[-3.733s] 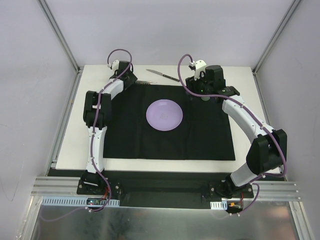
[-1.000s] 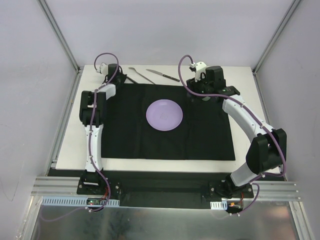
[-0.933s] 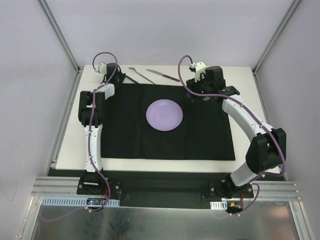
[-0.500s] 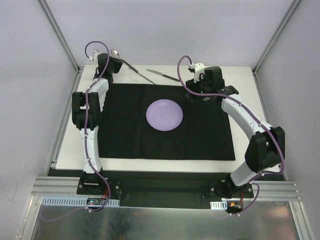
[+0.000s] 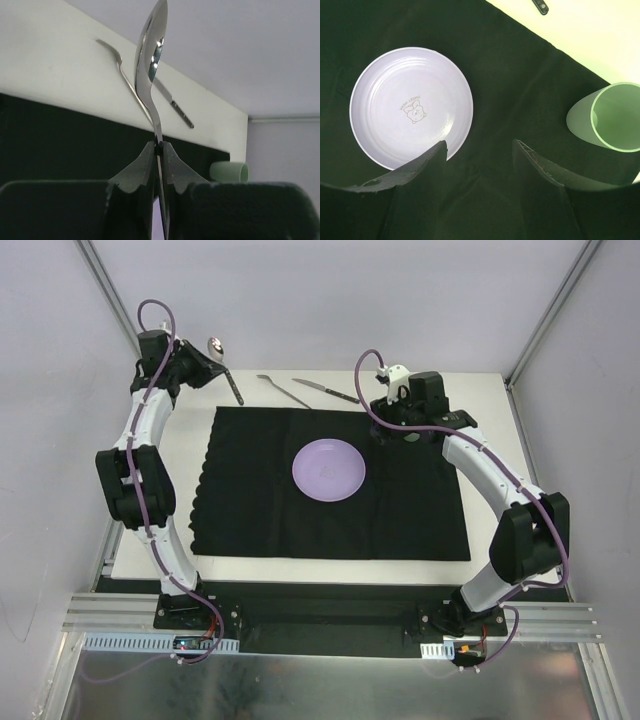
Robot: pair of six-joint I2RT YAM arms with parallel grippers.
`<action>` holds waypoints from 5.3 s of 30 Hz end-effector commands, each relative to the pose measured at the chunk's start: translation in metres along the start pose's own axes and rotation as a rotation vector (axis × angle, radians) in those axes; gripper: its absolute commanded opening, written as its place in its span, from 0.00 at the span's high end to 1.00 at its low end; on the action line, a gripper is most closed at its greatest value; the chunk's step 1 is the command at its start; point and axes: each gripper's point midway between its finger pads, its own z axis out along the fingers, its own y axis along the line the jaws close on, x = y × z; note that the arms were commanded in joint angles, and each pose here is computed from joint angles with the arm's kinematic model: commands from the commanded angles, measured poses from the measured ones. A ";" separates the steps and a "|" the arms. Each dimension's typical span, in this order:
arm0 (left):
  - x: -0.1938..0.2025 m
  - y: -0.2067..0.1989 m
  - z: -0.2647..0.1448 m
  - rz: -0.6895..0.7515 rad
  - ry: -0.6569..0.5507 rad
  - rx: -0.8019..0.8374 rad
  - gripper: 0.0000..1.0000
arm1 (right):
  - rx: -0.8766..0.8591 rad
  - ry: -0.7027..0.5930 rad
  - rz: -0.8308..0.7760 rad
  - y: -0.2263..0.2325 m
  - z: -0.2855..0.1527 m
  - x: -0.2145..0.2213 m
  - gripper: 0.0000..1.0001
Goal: Set the dinner table for one person
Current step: Pick up the spoon from the center of the board, then place the spoon on the napkin, then pick up the spoon from the napkin.
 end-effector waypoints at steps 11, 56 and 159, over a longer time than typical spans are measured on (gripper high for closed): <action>0.108 0.011 -0.105 0.252 0.392 0.006 1.00 | -0.034 -0.045 -0.008 0.028 -0.049 -0.013 0.41; 0.280 -0.097 -0.058 0.203 0.477 0.247 1.00 | 0.150 -0.094 0.129 0.043 -0.180 0.000 0.11; 0.164 -0.013 -0.196 0.190 0.050 -0.023 0.01 | 0.009 0.294 -0.104 0.152 0.055 0.083 0.14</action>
